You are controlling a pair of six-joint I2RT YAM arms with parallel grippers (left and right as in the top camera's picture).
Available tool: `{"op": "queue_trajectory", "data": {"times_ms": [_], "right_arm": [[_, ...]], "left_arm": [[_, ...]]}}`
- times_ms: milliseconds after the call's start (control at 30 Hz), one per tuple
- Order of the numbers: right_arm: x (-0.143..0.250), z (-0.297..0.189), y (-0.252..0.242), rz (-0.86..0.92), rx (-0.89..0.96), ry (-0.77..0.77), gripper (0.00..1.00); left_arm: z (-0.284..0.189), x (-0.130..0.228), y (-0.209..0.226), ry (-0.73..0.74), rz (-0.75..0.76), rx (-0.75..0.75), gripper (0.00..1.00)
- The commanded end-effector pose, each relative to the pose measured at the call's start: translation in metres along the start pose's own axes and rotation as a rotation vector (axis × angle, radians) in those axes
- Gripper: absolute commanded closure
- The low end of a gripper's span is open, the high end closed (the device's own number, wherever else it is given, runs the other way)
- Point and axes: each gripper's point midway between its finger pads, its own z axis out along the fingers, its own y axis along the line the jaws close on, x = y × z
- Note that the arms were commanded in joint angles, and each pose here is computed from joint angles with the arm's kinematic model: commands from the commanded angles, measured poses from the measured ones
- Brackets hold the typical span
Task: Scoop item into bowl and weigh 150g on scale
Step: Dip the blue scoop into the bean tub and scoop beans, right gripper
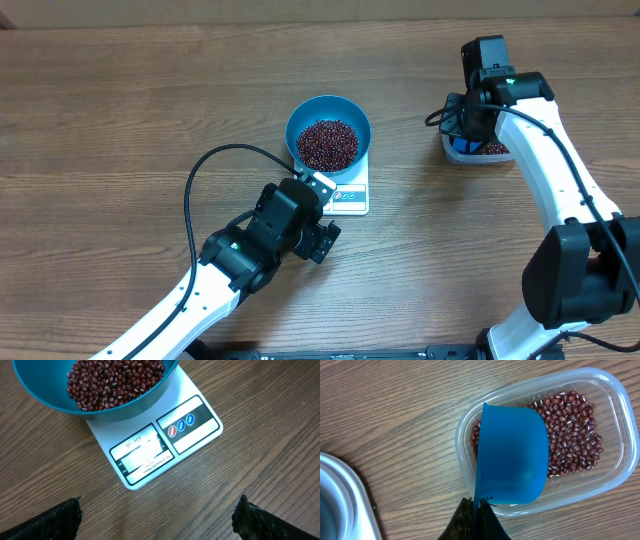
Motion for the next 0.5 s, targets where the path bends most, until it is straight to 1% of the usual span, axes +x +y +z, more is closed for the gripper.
{"op": "queue_trajectory", "data": {"times_ms": [0,167,300,467], "right_arm": [[-0.003,0.002,0.011,0.004,-0.071,-0.002,0.96],[-0.017,0.001,0.010,0.060,-0.180,-0.014,0.96],[-0.021,0.002,-0.012,0.093,-0.231,0.012,0.96],[-0.015,0.002,-0.037,0.079,-0.246,0.055,0.96]], "left_arm": [[0.003,0.005,0.003,0.015,-0.005,-0.014,0.00],[0.003,0.005,0.003,0.015,-0.005,-0.014,0.00],[0.003,0.005,0.003,0.015,-0.005,-0.014,0.00],[0.003,0.005,0.003,0.015,-0.005,-0.014,0.00]]}}
